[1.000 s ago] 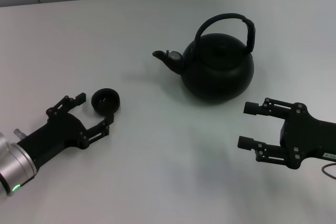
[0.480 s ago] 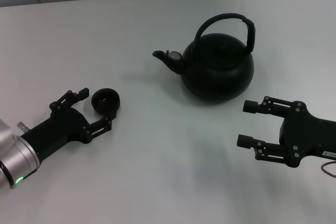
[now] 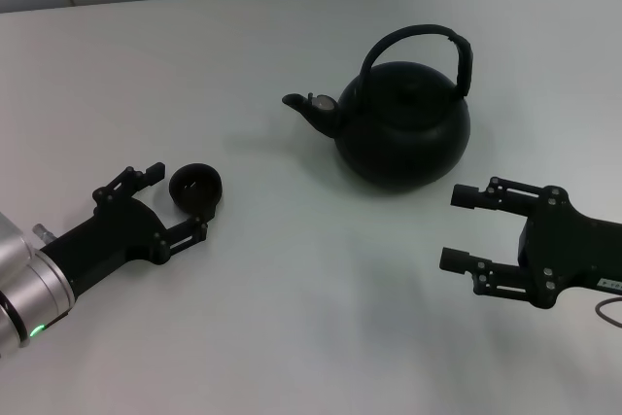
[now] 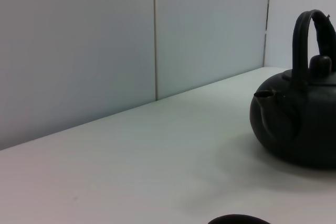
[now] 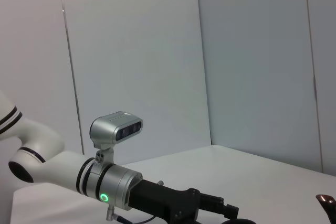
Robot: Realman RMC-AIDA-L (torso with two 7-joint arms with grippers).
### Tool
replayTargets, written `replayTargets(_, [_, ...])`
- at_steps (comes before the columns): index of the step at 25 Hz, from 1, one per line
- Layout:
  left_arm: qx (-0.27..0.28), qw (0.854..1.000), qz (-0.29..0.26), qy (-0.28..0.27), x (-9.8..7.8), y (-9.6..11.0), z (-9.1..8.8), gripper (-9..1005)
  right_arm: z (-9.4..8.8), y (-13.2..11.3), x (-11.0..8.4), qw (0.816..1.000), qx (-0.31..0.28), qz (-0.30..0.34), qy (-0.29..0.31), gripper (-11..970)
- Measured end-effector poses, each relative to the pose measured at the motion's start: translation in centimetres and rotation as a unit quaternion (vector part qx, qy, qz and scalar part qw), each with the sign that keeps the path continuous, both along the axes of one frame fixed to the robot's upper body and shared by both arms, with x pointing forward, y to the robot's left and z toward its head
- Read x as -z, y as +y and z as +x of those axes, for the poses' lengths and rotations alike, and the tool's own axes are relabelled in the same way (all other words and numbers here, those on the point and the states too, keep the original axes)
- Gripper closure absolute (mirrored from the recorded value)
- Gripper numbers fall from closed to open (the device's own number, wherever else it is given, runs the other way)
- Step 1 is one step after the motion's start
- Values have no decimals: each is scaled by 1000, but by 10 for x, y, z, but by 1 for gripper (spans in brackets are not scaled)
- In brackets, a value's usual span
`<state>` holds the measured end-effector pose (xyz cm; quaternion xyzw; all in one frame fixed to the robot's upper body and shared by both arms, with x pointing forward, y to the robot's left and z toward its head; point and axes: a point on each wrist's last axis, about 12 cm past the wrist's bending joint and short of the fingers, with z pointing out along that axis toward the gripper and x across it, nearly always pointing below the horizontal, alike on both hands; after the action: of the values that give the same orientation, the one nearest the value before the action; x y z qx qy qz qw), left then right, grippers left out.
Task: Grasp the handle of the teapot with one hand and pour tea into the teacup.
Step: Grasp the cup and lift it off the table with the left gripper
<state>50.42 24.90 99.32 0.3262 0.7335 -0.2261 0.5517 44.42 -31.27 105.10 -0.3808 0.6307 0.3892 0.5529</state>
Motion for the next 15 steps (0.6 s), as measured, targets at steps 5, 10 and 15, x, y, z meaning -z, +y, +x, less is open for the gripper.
replayTargets(5, [-2, 1000, 2, 1, 1, 0, 0, 125, 0, 0, 0, 1000, 1, -2, -3, 247])
replayTargets(10, [-2, 1000, -1, 5, 0, 0, 1, 126, 1, -2, -1, 1000, 2, -6, -5, 248])
replayTargets(15, [3, 1000, -1, 4, -1, -2, 3, 144, 2, -2, -1, 1000, 3, -8, -6, 247])
